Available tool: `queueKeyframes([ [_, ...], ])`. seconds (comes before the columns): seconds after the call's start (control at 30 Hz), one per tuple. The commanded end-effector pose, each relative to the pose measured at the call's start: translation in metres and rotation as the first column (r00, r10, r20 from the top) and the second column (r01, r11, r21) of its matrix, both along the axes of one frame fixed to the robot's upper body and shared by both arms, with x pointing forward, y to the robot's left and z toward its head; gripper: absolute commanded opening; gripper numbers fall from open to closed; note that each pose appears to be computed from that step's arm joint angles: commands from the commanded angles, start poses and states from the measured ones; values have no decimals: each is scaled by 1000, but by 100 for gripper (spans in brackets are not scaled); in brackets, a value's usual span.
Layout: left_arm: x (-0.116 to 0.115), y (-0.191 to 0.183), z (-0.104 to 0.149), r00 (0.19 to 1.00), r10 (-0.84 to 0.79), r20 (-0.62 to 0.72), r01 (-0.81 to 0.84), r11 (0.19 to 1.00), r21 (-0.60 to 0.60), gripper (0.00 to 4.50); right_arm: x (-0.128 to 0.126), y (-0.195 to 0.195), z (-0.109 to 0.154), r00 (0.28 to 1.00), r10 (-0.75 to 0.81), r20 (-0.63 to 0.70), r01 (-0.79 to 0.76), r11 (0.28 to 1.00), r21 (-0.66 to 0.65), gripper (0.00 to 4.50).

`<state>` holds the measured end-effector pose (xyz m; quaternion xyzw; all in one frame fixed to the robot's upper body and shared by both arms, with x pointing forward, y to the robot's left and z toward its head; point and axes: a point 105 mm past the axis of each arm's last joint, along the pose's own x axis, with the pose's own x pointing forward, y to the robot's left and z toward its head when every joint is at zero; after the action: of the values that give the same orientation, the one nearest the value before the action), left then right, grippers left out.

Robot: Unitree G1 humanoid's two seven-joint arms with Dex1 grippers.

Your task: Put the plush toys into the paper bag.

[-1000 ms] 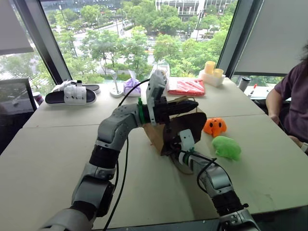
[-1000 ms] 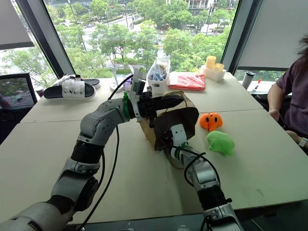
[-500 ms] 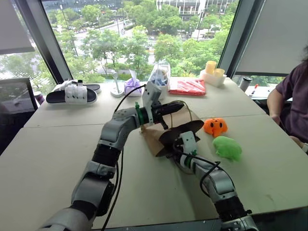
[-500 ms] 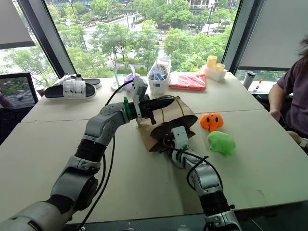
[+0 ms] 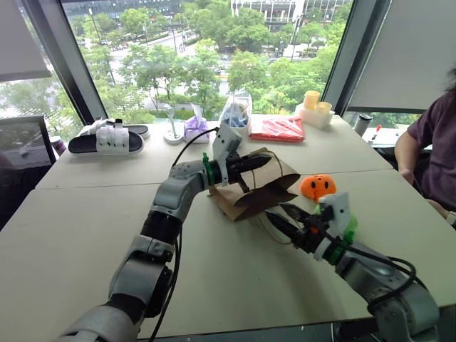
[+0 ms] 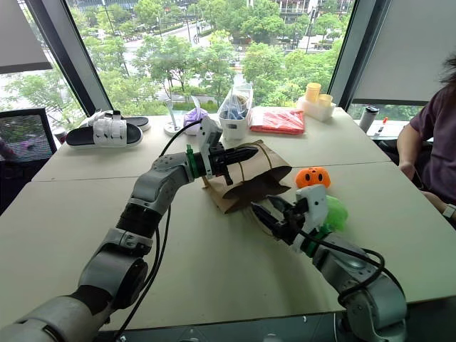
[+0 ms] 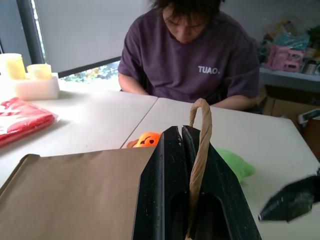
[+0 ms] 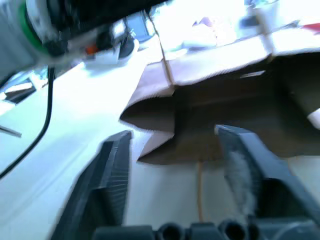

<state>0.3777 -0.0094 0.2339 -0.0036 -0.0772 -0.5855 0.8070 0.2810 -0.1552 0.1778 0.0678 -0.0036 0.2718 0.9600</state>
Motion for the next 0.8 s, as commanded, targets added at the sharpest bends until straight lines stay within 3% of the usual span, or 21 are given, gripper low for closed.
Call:
queueKeyframes([
  [0.03, -5, -5, 17, 997, -31, 65, 32, 999, -9, 0, 9, -48, 14, 978, -203, 58, 206, 977, -60, 447],
  [0.13, -7, -7, 18, 997, -39, 68, 41, 999, -15, 0, 23, -90, -15, 929, -369, -23, 352, 902, -249, 447],
  [0.3, -11, -10, 18, 996, -44, 72, 46, 999, -26, 0, 41, -103, -51, 903, -415, -109, 353, 863, -361, 447],
  [0.4, -14, -12, 16, 996, -40, 77, 42, 999, -29, 0, 55, -118, -81, 862, -490, -132, 371, 785, -496, 447],
  [0.5, -15, -11, 15, 996, -29, 87, 32, 999, -27, 0, 61, -125, -90, 843, -521, -134, 379, 753, -538, 447],
  [0.6, -14, -8, 14, 996, -7, 92, 10, 1000, -30, 0, 62, -127, -92, 847, -514, -136, 365, 749, -553, 363],
  [0.8, -12, -4, 14, 996, 13, 84, -9, 999, -40, 0, 59, -127, -88, 857, -497, -135, 351, 756, -553, 68],
])
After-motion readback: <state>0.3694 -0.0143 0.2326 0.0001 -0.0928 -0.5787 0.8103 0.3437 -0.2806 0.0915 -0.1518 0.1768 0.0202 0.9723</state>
